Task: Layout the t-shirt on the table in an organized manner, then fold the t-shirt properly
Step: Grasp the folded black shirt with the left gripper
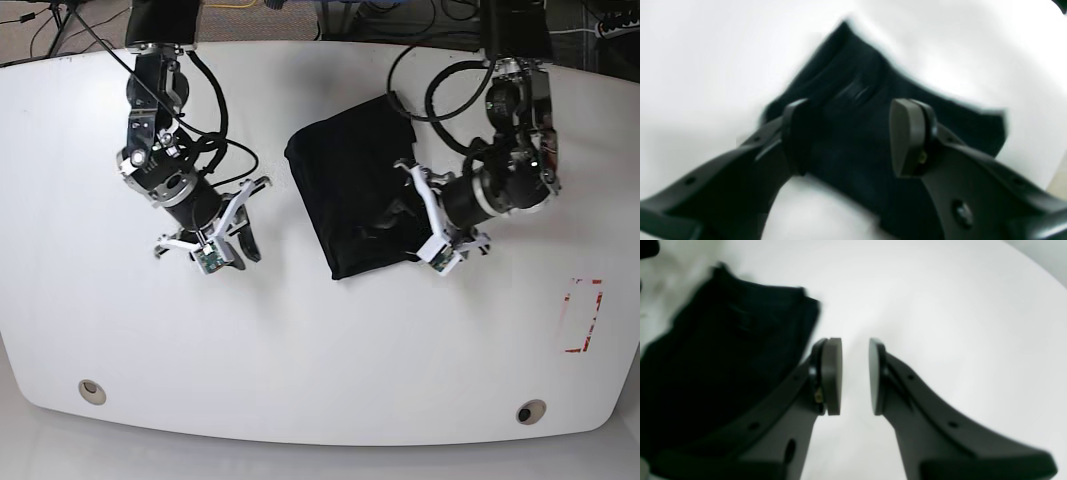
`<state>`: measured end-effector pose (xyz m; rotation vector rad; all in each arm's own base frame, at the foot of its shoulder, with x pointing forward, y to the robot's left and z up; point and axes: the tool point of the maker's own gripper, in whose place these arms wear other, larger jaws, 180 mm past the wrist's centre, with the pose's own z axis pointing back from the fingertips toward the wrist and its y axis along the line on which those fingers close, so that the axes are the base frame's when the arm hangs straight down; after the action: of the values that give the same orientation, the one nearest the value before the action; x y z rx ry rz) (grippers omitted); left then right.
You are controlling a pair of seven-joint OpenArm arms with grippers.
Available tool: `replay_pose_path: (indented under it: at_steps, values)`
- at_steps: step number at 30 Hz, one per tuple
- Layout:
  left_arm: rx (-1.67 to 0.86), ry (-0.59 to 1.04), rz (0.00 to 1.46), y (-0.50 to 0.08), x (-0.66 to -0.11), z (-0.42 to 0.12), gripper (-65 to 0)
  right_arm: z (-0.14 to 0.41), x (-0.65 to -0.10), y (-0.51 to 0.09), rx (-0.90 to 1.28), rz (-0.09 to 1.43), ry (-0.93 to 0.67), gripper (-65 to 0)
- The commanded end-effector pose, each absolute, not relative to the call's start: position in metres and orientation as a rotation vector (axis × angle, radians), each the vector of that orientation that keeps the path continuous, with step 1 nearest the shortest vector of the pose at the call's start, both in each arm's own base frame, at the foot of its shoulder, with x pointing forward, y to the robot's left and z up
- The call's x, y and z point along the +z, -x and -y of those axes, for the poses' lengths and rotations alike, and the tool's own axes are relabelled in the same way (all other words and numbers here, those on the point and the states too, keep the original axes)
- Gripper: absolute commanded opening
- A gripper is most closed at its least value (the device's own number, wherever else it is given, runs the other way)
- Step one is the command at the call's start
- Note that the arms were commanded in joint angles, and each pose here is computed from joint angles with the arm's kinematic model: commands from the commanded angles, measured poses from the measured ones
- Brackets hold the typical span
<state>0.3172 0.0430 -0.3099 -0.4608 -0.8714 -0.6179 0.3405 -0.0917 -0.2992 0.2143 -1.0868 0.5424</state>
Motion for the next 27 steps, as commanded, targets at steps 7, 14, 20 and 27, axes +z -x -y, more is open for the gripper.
replay_pose_path:
  at_steps: [7, 14, 20, 27]
  values:
    - [-0.674, 0.511, 0.956, -0.31, -0.305, 0.036, -31.3, 0.113, -0.276, -0.349, 0.51, 1.141, -0.164, -51.4]
    - [-0.666, 0.503, 0.881, -0.292, -0.339, 0.061, -31.3, 0.122, -0.278, -0.348, 0.483, 1.137, -0.152, -51.4]
    - [-0.625, 0.53, 0.771, -0.274, -0.385, 0.059, -31.3, 0.123, -0.284, -0.343, 0.476, 1.122, -0.154, -51.4]
    - [-0.559, 0.462, 0.672, -0.263, -0.434, 0.01, -31.3, 0.123, -0.285, -0.342, 0.476, 1.119, -0.155, -51.5]
